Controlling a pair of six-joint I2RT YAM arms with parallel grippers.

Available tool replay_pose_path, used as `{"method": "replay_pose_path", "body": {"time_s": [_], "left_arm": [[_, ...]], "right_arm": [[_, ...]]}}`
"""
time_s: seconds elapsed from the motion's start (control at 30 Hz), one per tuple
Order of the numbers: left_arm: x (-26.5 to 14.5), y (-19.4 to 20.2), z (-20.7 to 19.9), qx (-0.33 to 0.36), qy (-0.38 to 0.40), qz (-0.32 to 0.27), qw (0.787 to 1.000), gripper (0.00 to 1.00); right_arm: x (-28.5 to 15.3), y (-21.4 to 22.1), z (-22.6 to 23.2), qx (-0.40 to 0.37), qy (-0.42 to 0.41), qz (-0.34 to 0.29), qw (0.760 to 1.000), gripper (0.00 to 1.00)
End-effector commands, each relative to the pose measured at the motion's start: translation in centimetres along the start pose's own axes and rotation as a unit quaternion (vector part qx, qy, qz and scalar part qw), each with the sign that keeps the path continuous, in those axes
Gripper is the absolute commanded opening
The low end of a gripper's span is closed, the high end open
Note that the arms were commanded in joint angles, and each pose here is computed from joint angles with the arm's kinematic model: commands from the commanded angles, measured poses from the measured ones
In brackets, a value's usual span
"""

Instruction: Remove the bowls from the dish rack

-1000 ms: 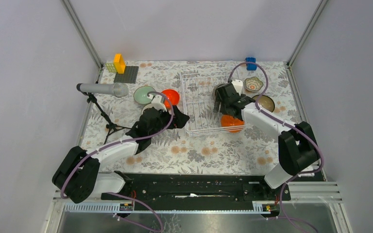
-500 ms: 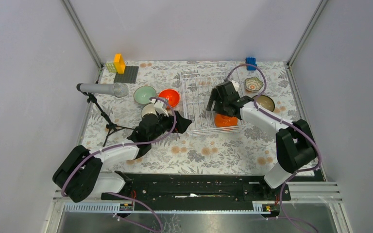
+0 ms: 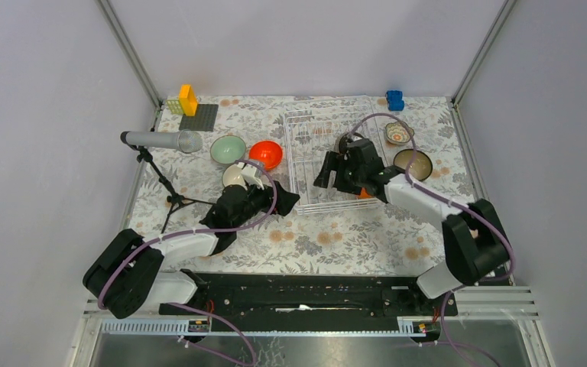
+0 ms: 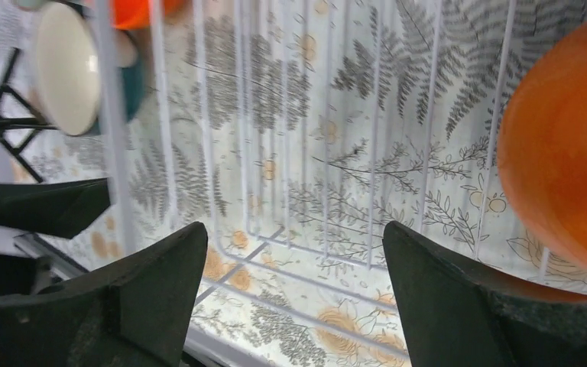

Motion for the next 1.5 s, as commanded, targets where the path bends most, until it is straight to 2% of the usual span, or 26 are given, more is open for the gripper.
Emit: {"method": "replay_pose_path", "body": {"time_s": [0.0,0.27,0.47,0.6,0.7,0.87,1.13,1.23,1.33,1.47], "left_arm": [[0.0,-1.8,-1.0,0.022,0.032,-0.044,0.998,0.92],[-0.2,-2.2,-1.4,0.025,0.046,-0.047,0.998,0.92],[0.0,-2.1,-1.5,0.02,0.053,-0.041,0.998,0.92],[0.0,-1.7,-1.1,0.017,0.039,-0.046,0.998,0.92],[-0.3,-1.7,-0.9,0.018,0.031,-0.053,0.998,0.92],[-0.2,-1.7,-0.9,0.022,0.03,-0.055,0.998,0.91],[0.1,-1.8,-1.6,0.03,0.033,-0.052,0.998,0.9],[0.0,-1.9,-1.9,0.033,0.034,-0.055,0.997,0.9],[-0.1,-1.9,-1.9,0.036,0.032,-0.056,0.997,0.9],[0.1,-1.8,-1.9,0.038,0.031,-0.052,0.997,0.9]], "right_arm": [[-4.4,-1.8,1.6,-0.037,-0.012,-0.067,0.997,0.93],[-7.3,-3.4,0.6,-0.039,0.101,-0.131,0.985,1.0],[-6.0,-5.1,-0.6,-0.071,0.196,-0.154,0.966,1.0],[-5.5,-8.8,0.8,-0.12,0.256,-0.172,0.944,1.0],[-5.5,-11.2,2.3,-0.131,0.305,-0.153,0.931,0.99],[-4.6,-11.3,2.3,-0.114,0.305,-0.158,0.932,0.95],[-5.2,-9.5,-0.3,-0.11,0.327,-0.201,0.917,0.95],[-5.6,-8.7,-0.9,-0.108,0.311,-0.217,0.919,0.99],[-5.9,-7.7,-1.3,-0.144,0.263,-0.225,0.927,1.0],[-6.5,-6.5,-1.6,-0.126,0.219,-0.239,0.938,1.0]]}}
Point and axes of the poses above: each gripper's point midway between its finger pads, its own x axis out along the fingers, its own z axis along the line the jaws close on, y = z × x, the point moved 9 cm from there along -x, back along the fingers, and after that the axes turned 5 degrees about x, right-handed, at the moved point
